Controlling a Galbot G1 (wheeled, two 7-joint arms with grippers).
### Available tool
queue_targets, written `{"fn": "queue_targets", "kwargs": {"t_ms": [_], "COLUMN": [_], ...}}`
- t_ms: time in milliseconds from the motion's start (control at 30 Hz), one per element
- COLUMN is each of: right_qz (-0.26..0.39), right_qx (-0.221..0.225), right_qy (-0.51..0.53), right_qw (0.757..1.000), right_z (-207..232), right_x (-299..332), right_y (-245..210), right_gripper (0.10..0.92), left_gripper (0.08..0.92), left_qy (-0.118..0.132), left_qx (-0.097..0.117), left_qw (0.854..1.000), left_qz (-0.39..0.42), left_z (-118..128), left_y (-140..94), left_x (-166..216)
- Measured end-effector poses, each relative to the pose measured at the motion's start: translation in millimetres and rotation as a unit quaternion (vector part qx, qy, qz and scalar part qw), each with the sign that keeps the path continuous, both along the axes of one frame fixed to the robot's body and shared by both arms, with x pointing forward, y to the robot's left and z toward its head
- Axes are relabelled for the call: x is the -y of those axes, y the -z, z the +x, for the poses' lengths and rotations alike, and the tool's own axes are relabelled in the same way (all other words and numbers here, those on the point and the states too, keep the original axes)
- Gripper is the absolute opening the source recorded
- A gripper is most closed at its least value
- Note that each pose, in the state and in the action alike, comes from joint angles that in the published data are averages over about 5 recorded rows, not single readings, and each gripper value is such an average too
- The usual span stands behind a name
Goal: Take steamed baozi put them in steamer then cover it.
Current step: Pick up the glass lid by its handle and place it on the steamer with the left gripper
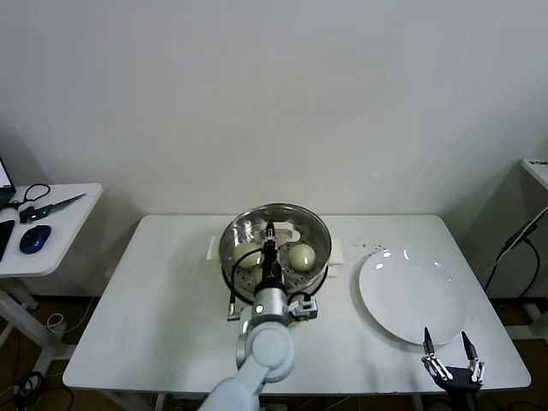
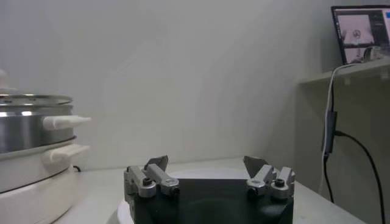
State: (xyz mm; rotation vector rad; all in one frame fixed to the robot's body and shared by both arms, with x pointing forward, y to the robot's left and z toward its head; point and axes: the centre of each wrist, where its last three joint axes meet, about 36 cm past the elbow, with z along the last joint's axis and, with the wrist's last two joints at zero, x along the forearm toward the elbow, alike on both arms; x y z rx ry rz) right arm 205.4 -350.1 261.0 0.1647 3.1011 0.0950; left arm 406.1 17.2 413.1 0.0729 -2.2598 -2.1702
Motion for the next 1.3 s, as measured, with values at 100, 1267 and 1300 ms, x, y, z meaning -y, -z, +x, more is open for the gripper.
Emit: {"fn": "queue_targets", "kwargs": {"t_ms": [100,1267,1300], "right_qz": [0.000,0.016,0.015], "right_qx": [0.001,-0.020,-0.020], "right_qy": [0.001,0.024,0.024], "right_qw": [1.000,0.999,0.999], "right_z": [0,12,13], "right_x": [0,-9,-10], "right_y": [0,-11,-12], "right_gripper": [0.823,0.823,0.823], "left_gripper": [0.132,0.717,0.749], "left_qy": [0.000,0.036,0.041], "left_qx": [-0.002,-0.031,-0.031], "left_qw": [1.000,0.997,0.997], "left_qz": [0.002,-0.058,-0.064], "left_z": [-1,-28,-32], "left_y": [2,-29,-32], "left_x": [1,-35,-40]}}
